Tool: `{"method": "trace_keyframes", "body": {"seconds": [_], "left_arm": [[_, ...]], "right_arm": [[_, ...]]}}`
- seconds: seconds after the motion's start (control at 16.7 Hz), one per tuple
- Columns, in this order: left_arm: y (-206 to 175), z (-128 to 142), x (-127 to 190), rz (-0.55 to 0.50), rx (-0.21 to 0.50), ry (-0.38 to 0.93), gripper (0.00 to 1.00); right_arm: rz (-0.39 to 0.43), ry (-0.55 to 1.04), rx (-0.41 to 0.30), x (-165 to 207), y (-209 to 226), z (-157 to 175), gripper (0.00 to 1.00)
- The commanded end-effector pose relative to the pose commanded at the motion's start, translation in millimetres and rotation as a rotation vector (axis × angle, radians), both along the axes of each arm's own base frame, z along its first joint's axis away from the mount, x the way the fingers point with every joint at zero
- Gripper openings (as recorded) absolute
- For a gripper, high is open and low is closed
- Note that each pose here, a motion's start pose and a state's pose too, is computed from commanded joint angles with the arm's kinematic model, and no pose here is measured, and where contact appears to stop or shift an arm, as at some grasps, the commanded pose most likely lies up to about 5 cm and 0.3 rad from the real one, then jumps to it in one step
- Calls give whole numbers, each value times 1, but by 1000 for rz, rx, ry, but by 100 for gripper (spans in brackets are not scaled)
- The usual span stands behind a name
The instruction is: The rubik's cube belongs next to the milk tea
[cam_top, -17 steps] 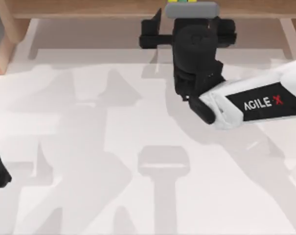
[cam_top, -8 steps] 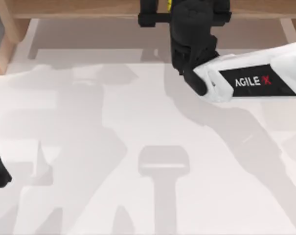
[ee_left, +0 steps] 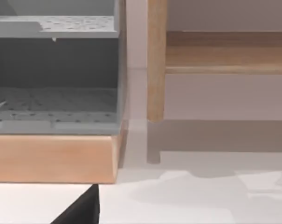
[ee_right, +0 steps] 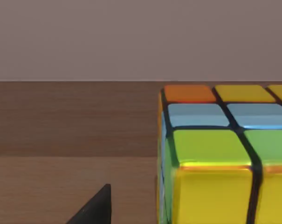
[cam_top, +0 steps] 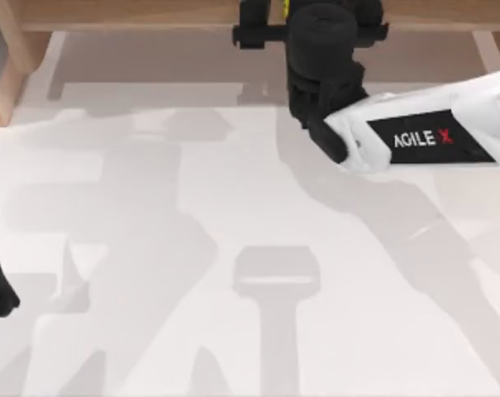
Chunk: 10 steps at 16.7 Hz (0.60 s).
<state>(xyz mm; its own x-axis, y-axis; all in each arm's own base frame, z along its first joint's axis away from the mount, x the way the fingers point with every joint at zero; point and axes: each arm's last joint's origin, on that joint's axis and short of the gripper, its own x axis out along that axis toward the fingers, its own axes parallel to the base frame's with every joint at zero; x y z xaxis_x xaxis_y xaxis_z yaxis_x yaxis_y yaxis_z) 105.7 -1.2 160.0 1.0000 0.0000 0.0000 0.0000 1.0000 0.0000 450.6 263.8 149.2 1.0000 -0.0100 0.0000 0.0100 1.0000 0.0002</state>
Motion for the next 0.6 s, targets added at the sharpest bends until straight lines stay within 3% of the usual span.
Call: {"method": "trace_keyframes", "body": {"seconds": [0.6], "left_arm": [[0, 0, 0, 0, 0, 0, 100]], "right_arm": [[0, 0, 0, 0, 0, 0, 2]]}}
